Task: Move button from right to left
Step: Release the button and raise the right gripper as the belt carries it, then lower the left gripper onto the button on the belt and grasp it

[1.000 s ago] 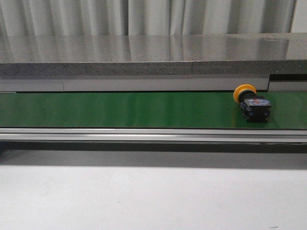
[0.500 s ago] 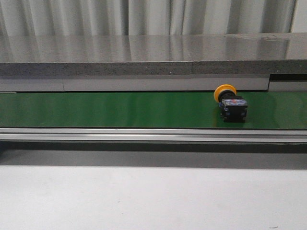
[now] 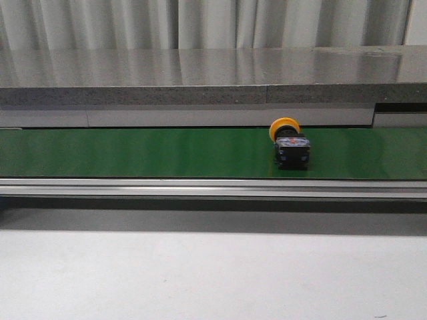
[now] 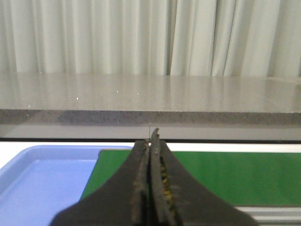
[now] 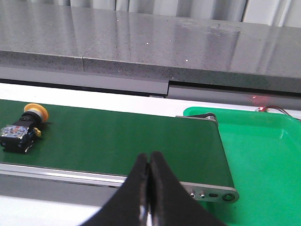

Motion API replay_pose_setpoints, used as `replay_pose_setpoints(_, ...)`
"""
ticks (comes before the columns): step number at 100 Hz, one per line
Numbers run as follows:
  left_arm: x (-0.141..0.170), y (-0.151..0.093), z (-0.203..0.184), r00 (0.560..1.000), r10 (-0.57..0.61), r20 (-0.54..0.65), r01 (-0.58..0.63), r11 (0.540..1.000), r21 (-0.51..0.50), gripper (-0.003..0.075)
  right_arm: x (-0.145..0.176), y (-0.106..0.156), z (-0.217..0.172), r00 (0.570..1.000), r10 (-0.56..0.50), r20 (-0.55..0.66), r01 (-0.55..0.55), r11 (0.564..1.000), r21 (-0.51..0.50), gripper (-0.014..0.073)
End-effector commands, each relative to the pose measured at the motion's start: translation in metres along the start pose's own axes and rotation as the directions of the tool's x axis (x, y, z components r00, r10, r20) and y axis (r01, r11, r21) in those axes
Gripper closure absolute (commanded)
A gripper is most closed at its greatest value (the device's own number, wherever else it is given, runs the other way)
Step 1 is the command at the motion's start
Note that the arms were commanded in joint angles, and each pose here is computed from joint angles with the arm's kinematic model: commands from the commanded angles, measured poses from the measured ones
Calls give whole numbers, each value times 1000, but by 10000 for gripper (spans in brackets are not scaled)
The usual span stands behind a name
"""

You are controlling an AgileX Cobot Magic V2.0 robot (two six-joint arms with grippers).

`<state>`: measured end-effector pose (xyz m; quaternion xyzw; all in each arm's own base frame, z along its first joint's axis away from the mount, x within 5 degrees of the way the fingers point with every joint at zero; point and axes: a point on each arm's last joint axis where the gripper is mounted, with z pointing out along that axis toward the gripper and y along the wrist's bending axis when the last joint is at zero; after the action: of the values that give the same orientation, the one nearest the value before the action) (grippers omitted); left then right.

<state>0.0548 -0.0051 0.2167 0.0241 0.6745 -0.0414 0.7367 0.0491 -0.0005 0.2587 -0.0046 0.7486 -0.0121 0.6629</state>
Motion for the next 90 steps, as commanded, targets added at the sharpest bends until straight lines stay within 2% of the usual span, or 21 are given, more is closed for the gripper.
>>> replay_pose_setpoints(1,-29,-1,-3,999,-20,49,19,1000,7,741,-15,0,-2,995,3,99,-4,1000,3,662)
replay_pose_setpoints(30,-89,-4,23,984,-16,-178,20,1000,20,741,-15,0,-2,995,3,99,-4,1000,3,662)
replay_pose_setpoints(48,-112,-5,63,935,-8,-355,17,1000,23,736,-15,0,-2,995,3,99,-4,1000,3,662)
replay_pose_setpoints(53,-116,-6,75,921,8,-390,3,1000,29,713,-15,0,-2,995,3,99,-4,1000,3,662)
replay_pose_setpoints(58,-119,-6,87,907,30,-420,-15,999,38,658,-15,0,-2,995,3,99,-4,1000,3,662)
replay_pose_setpoints(63,-121,-6,99,897,49,-440,-32,998,47,570,-15,0,-2,995,3,99,-4,1000,3,662)
replay_pose_setpoints(80,-121,-8,137,864,11,-503,13,999,44,139,-15,0,-2,995,3,99,-4,1000,3,662)
replay_pose_setpoints(85,-121,-8,149,851,-5,-525,32,999,42,72,-15,0,-2,995,3,99,-4,1000,3,662)
replay_pose_setpoints(90,-120,-10,160,838,-4,-545,36,998,48,55,-15,0,-2,995,3,99,-4,1000,3,662)
